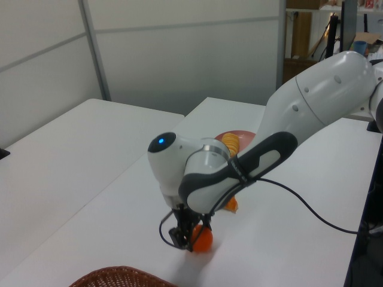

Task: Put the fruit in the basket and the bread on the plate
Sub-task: 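Lift the orange and release it into the wicker basket, then move to the braided bread and grasp it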

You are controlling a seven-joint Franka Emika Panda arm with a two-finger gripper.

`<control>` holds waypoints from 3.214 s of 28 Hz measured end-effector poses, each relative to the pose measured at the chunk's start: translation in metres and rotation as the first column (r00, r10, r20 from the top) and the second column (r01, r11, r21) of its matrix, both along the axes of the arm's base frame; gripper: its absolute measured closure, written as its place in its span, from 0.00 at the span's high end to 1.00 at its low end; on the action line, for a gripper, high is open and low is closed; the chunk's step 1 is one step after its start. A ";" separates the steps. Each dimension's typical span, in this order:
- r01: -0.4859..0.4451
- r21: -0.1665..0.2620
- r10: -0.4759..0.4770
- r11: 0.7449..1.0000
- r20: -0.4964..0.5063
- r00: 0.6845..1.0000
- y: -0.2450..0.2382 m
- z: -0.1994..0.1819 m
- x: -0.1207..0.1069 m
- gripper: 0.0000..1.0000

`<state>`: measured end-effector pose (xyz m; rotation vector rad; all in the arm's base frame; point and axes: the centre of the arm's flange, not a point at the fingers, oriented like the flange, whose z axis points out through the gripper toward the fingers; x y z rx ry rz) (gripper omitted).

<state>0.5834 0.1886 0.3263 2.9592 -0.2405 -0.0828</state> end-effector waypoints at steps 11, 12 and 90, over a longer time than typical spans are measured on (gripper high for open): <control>0.011 0.062 -0.014 0.998 0.060 0.998 0.025 0.075 0.017 0.81; 0.003 0.068 -0.008 0.998 0.062 0.998 0.032 0.079 0.016 0.81; 0.406 0.109 -0.417 0.907 0.114 0.902 -0.218 0.034 0.072 1.00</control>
